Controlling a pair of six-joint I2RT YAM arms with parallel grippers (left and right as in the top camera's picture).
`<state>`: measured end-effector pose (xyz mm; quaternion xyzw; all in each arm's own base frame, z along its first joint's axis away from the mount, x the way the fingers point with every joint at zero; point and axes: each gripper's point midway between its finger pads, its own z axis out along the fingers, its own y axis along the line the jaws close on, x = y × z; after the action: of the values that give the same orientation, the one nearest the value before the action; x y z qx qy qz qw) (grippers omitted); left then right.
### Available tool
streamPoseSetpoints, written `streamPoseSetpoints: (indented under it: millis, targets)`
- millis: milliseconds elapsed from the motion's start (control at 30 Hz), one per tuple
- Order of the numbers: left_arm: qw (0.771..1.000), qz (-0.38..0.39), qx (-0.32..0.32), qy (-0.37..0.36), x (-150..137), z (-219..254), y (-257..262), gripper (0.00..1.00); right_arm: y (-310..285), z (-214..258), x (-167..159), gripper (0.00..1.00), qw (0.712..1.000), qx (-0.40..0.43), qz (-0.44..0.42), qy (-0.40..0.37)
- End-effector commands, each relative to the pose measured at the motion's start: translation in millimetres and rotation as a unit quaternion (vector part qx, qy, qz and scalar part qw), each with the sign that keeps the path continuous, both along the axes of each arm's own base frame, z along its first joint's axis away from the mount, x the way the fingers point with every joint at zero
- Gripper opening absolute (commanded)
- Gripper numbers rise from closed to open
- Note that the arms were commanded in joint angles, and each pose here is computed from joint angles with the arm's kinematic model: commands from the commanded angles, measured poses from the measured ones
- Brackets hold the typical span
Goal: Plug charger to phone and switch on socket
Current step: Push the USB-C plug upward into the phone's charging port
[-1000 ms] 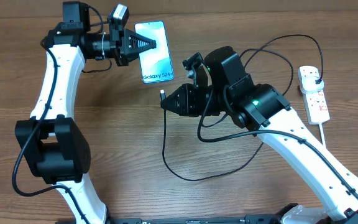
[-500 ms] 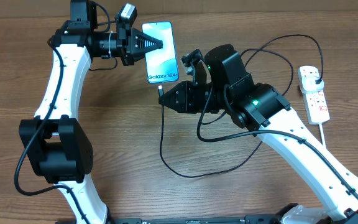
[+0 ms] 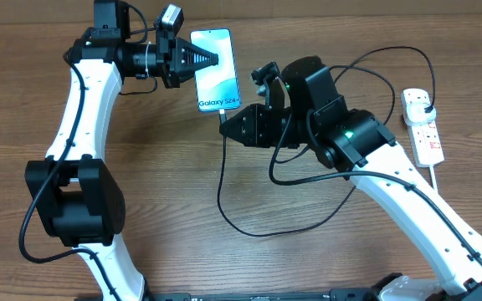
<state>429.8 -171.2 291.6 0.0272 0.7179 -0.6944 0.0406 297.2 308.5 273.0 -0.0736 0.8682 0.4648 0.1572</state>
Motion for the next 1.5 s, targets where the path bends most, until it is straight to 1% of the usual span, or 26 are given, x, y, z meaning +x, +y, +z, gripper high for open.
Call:
streamPoseSetpoints:
  millis: [0,1467]
  targets:
    - [1.0,-0.014,-0.02,-0.016,-4.5,19.7,-0.9,0.04,-3.2,-1.1,4.1,0.04,1.0,-0.003,-0.006,-0.006]
    - [0.999,-0.025,-0.02,-0.012,-8.9,19.3,-10.4,0.05,-3.1,-7.8,1.1,0.04,1.0,-0.008,-0.003,0.011]
